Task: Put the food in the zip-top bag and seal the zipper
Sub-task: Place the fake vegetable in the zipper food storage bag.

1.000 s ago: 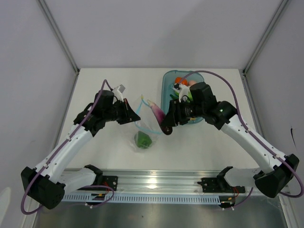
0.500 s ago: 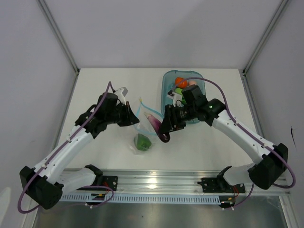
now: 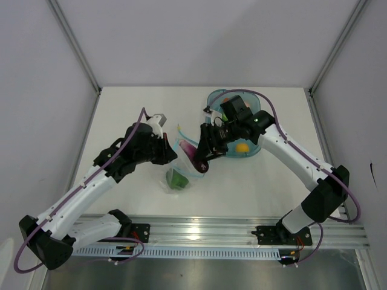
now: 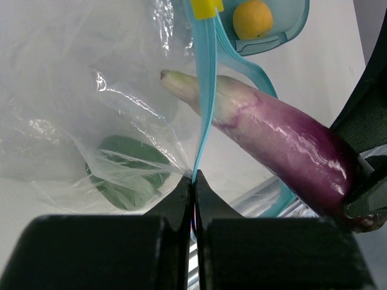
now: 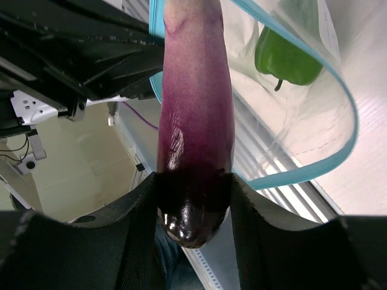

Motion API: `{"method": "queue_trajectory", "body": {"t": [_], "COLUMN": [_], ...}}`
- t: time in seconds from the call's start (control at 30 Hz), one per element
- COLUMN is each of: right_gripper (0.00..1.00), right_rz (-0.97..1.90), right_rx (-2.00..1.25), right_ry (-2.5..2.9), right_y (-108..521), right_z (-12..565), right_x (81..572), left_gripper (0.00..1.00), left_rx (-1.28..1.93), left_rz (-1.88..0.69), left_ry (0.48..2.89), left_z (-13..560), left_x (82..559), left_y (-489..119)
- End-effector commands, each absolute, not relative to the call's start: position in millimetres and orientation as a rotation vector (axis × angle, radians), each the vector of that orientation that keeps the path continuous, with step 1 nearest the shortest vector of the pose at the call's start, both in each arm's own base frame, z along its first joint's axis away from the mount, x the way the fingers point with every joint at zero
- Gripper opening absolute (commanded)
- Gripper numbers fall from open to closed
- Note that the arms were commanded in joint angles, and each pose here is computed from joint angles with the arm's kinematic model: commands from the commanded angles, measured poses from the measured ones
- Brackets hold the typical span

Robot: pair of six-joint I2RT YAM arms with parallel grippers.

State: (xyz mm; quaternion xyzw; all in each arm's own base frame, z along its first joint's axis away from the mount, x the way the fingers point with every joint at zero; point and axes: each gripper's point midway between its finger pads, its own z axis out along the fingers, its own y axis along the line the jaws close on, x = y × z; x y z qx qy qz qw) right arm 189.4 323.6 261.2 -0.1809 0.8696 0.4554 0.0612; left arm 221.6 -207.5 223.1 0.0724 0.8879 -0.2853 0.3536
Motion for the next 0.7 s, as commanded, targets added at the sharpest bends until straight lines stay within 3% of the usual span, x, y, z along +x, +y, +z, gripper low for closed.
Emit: {"method": "queue_trajectory", "body": {"t": [0.0,0.27,0.43,0.53,0.57,0.67], "right_gripper": [0.05,0.04,0.09,0.37,0.50,0.70], "right_rz": [1.397,1.180,1.123,1.032,1.003,0.917], "right_rx": [-0.542,-0.525,-0.552,-0.548,-0.546,-0.549], "right_ry": [2.642,2.619,2.595,2.588,2.588,2.579], "right_y": [330,345,355,353,351,346], "right_z": [267,227,211,201,199,196], "right_x": [192,221,233,243,245,247], "left_gripper": [0.01,0.00,0.01,0.01,0.01,0.01], "left_rx": [0.219,0.256,0.292,0.293,0.291,0.281], "left_rz": [-0.747,-0.868,-0.973,-0.984,-0.986,-0.983], "left_ry": [2.235,2.212,2.212,2.215,2.214,2.218], "left_z": [239,255,265,266,267,266], "left_x": [223,212,203,201,201,201], "left_y": [-210,-223,-235,-236,-237,-236]}}
